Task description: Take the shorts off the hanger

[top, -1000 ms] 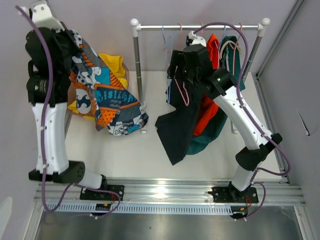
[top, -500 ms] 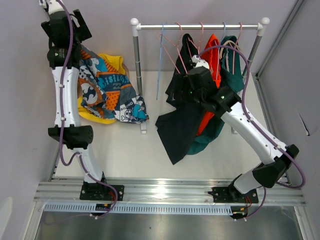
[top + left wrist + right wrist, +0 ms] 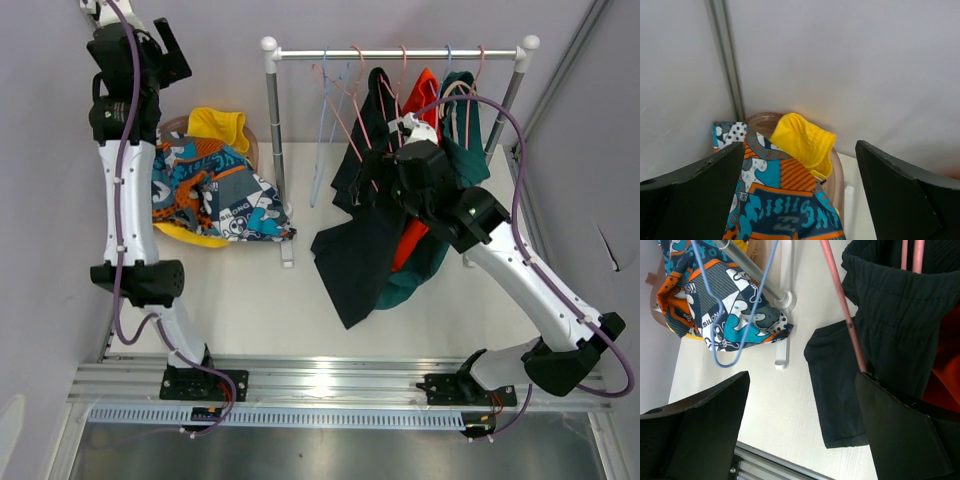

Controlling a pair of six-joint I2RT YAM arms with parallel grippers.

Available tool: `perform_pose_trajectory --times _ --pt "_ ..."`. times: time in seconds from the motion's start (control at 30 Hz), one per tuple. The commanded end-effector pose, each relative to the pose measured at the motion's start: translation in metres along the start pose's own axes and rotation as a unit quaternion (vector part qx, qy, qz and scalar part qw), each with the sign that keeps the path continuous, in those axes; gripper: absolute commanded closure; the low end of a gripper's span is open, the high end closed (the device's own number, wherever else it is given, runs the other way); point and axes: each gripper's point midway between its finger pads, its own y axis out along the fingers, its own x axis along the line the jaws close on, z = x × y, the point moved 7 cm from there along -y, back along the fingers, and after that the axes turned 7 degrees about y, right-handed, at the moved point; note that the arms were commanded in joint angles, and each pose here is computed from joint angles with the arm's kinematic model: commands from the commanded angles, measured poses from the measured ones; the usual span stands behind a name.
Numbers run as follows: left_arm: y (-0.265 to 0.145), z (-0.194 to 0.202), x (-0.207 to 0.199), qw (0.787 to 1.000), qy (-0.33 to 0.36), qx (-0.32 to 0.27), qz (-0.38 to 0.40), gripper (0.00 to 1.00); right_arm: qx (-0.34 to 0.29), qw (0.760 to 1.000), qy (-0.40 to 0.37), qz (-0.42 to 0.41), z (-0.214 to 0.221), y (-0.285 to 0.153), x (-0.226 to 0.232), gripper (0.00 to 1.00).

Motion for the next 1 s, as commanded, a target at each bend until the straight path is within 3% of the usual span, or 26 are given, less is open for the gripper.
perform_pose_trajectory --times 0.0,0.03,0.1,0.27,0.4,0.57,0.67,0.77,0.83,0.97 --pt "-0.046 -0.020 -0.024 0.995 -0.012 -0.022 0.100 0.01 -0.034 0.999 0.004 -0.008 -0.012 -0.017 0.000 0.06" --pt "-0.049 0.003 -0.030 0.993 0.005 0.009 0.117 0.01 -0.042 0.999 0.004 -0.009 -0.016 -0.020 -0.001 0.06" --pt "-0.059 -0.003 -0.045 0.988 0.039 -0.034 0.147 0.01 -0.060 0.998 0.006 -0.010 -0.026 -0.028 -0.003 0.06" --pt "-0.053 -0.018 -0.003 0.997 0.049 -0.061 0.016 0.01 -0.083 0.996 0.013 -0.021 -0.046 -0.052 0.000 0.07" --pt "-0.046 -0.059 0.037 0.993 0.005 -0.118 -0.011 0.01 -0.086 0.996 0.010 -0.013 -0.047 -0.062 -0.006 0.07" --pt "-0.009 -0.063 0.073 0.989 -0.049 -0.135 0.017 0.06 -0.088 0.996 0.011 -0.007 -0.045 -0.066 -0.011 0.07" --pt "0.010 -0.064 0.085 0.985 -0.072 -0.147 0.058 0.14 -0.085 0.996 0.008 -0.001 -0.043 -0.063 -0.014 0.07" --pt "0.010 -0.069 0.108 0.982 -0.105 -0.157 0.018 0.14 -0.080 0.997 0.004 0.004 -0.041 -0.058 -0.015 0.07" --pt "0.012 -0.067 0.109 0.982 -0.111 -0.154 0.020 0.20 -0.075 0.997 0.001 0.006 -0.041 -0.055 -0.015 0.07" --pt "0.026 -0.069 0.107 0.978 -0.107 -0.174 0.033 0.19 -0.069 0.998 -0.004 0.011 -0.040 -0.049 -0.016 0.07"
